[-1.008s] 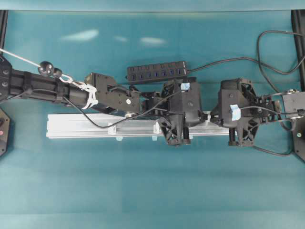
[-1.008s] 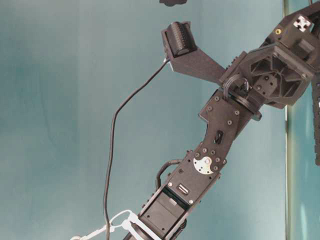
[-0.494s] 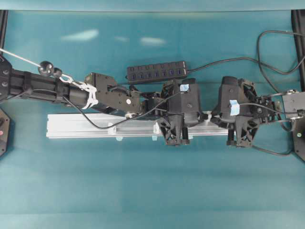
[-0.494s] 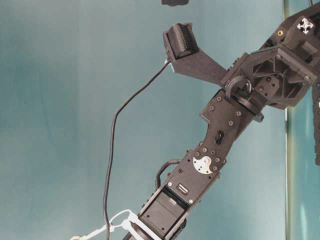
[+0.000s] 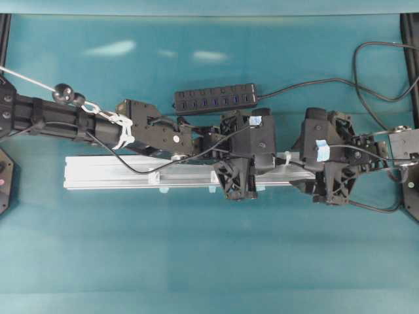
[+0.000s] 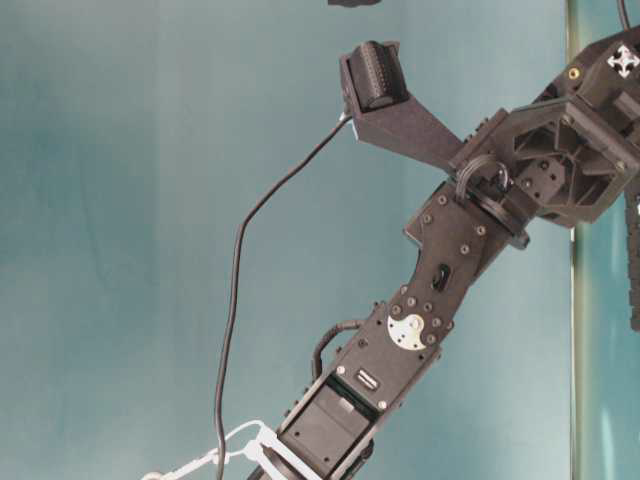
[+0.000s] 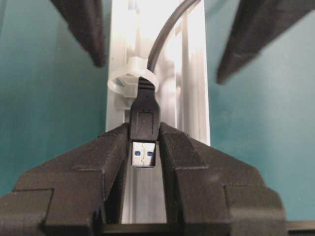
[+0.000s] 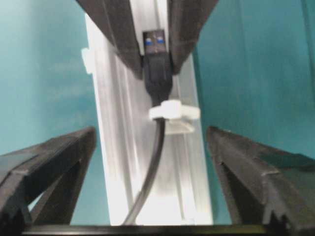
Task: Pass the USB cable through three rings with both arms.
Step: 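Grasp the plug with the left gripper beyond the ring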
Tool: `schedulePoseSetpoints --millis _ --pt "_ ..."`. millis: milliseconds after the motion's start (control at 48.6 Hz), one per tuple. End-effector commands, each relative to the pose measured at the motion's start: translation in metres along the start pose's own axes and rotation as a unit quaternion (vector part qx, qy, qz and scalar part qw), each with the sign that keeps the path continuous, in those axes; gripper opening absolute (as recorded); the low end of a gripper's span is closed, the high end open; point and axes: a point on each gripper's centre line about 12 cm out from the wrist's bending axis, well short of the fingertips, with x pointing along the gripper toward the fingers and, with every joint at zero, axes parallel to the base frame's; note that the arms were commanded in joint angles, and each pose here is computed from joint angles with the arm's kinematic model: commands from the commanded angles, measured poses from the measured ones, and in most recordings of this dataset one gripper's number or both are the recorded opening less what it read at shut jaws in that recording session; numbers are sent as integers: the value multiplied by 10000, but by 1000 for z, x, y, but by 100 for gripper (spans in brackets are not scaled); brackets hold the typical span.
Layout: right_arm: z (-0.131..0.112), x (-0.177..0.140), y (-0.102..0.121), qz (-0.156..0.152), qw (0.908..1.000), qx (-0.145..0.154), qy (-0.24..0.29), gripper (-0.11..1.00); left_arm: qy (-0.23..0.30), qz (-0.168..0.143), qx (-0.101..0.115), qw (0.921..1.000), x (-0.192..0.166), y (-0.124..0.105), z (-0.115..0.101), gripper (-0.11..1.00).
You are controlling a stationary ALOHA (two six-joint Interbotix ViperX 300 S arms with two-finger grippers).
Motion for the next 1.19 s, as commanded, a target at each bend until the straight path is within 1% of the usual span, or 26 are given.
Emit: schedulePoseSetpoints --millis 0,144,268,350,515,679,782,906,1029,1111,1173 --pt "5 -5 0 -3 9999 28 -103 90 -173 57 -16 9998 -14 7 15 22" --pt "9 -12 0 -3 9997 23 -257 90 -136 125 -43 9998 -32 15 16 22" --pt "14 -20 -4 -37 9990 68 -431 90 -98 122 -43 9999 -46 15 14 22" --pt "18 -24 -5 -55 9985 70 -538 90 -122 118 -46 9998 -56 14 16 22" --pt "32 -30 -6 -53 9970 86 -774 90 -344 120 -23 9993 -83 13 35 22" --pt "49 -25 -5 -14 9958 76 -912 90 -537 114 33 9985 -100 11 53 22" --pt "61 -21 -4 10 9948 72 -1014 89 -556 73 71 9984 -105 7 58 22" --pt "77 -17 -3 55 9928 39 -1197 87 -476 16 105 9988 -104 1 57 22" --pt "84 -15 -5 43 9920 51 -1262 85 -416 -7 118 9991 -104 -1 55 22" --pt "84 -15 -5 40 9919 56 -1269 81 -424 -6 118 9990 -104 -1 56 22" --pt "84 -16 -5 45 9916 56 -1291 74 -424 -6 118 9990 -104 -1 56 22"
